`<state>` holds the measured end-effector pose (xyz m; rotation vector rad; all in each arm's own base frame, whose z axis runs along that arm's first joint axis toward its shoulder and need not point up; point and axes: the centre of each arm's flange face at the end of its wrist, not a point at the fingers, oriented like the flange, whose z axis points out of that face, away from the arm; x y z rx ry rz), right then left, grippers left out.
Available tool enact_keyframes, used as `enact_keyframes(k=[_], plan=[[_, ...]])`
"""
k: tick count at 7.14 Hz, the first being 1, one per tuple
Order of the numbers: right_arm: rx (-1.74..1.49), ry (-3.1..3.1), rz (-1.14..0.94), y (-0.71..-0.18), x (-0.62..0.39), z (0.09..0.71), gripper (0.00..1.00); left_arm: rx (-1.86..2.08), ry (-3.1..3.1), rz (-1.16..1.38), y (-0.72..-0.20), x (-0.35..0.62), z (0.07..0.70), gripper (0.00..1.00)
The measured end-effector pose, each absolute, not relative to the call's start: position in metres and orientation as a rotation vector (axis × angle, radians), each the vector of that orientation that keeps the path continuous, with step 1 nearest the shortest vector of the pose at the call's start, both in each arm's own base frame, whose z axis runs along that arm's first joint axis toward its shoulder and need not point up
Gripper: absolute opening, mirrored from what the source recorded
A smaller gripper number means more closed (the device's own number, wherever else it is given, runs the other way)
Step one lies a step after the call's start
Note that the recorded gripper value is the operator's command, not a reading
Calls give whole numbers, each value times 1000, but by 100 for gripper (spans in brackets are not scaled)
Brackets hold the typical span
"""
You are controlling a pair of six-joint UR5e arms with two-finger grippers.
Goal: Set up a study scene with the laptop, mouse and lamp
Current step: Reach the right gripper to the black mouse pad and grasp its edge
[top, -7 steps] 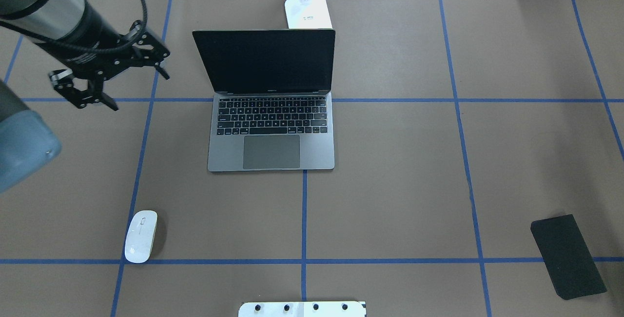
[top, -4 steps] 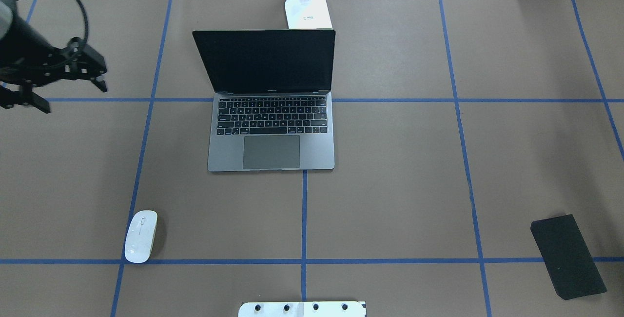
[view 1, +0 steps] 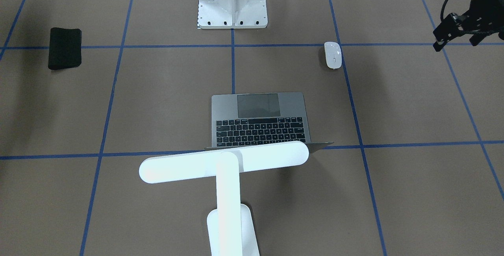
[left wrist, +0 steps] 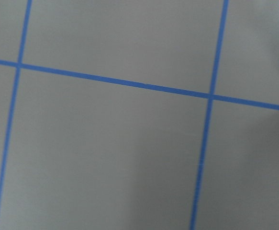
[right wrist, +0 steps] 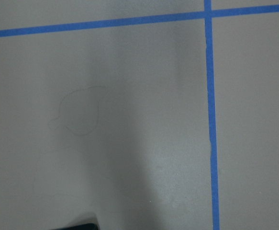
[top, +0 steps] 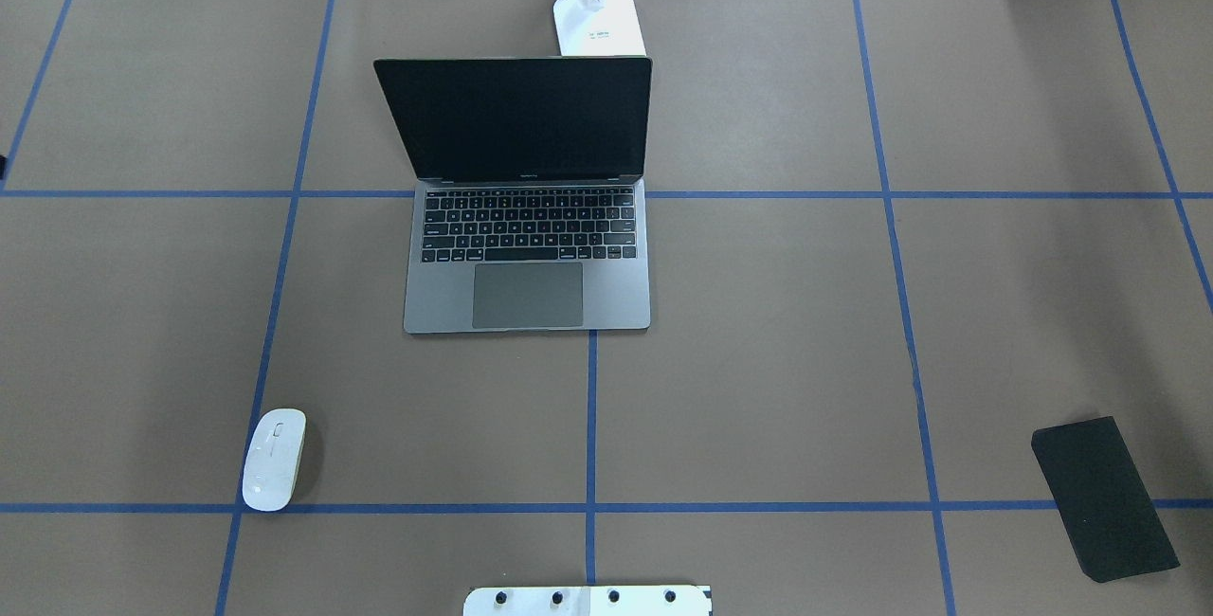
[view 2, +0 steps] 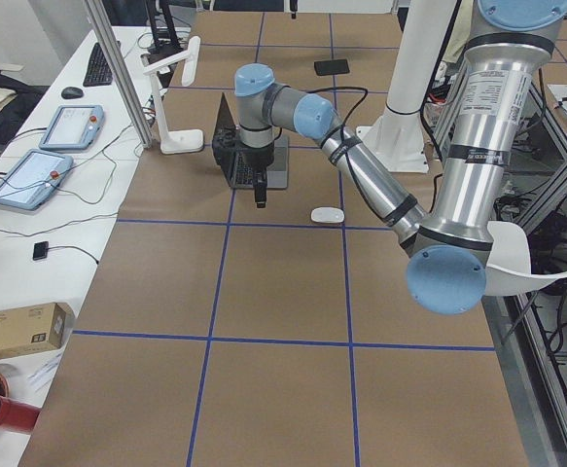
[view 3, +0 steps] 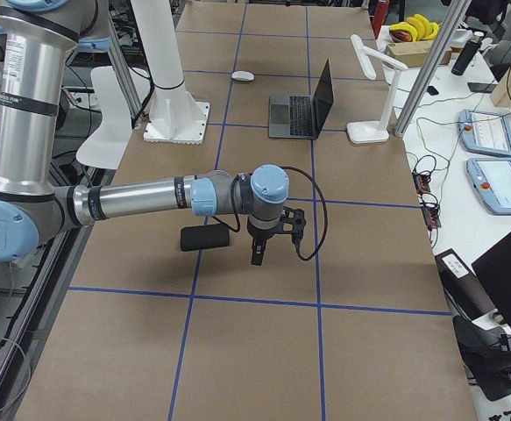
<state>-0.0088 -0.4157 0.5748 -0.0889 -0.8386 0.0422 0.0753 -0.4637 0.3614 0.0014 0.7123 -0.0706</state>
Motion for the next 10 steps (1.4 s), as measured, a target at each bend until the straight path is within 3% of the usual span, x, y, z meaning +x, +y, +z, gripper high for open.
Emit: enact_keyframes(k=[5, 10], plan=[[-184, -1057, -87, -407, -67, 567, 100, 49, 692, 51, -450, 23, 403, 99], [-306, -1042, -280, -369, -146, 648, 100, 115, 687, 99, -425, -7, 431, 99]])
